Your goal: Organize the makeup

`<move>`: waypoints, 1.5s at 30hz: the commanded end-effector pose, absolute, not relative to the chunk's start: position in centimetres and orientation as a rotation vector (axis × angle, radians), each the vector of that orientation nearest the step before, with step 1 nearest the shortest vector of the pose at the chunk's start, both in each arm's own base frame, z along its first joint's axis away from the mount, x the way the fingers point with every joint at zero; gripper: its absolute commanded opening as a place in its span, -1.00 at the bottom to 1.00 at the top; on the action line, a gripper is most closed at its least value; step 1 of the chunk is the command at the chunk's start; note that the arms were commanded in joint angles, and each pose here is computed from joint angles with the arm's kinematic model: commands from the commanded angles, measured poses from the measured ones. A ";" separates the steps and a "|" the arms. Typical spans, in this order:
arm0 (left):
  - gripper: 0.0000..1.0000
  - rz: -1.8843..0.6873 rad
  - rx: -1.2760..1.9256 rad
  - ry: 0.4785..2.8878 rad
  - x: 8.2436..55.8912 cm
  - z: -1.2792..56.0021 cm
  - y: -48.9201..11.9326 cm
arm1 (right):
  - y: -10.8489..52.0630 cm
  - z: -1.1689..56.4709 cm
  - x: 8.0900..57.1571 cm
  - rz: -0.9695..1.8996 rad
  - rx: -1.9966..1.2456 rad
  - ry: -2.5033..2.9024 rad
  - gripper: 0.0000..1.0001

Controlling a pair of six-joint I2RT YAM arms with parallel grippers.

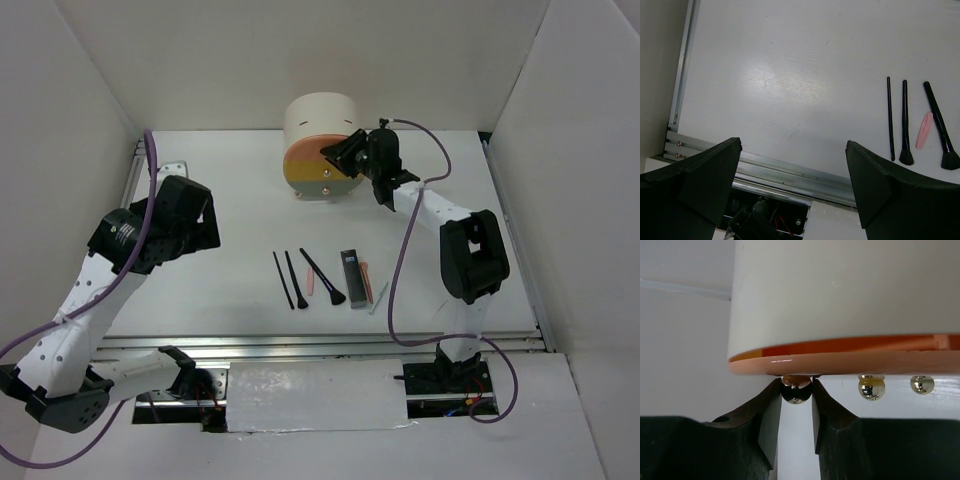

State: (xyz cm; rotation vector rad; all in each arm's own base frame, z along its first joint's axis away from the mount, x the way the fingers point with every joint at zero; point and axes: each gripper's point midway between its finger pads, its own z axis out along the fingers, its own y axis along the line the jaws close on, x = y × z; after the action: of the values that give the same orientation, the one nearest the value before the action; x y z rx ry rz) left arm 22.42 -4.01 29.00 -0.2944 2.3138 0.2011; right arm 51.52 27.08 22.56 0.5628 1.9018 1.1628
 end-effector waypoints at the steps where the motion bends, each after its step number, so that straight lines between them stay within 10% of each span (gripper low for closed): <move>1: 0.99 0.191 -0.311 2.282 22.2 29.4 -3.6 | 27.2 24.7 50.5 1.192 0.565 1.846 -0.72; 27: 0.99 0.105 -0.287 2.296 22.2 28.7 -4.8 | 26.8 24.3 44.1 1.210 0.590 1.871 -0.68; 36: 0.99 0.087 -0.283 2.305 22.0 28.3 -5.0 | 26.4 24.8 43.3 1.202 0.577 1.869 0.55; 45: 0.99 0.091 -0.272 2.312 21.9 28.1 -5.0 | 23.2 26.8 39.5 1.092 0.547 1.855 0.67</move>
State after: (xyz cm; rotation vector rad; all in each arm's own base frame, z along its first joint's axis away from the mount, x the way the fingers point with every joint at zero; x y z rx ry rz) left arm 21.89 -4.97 27.77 -0.2757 2.3307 0.1117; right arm 41.43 25.10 23.64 0.5851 1.9194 1.1567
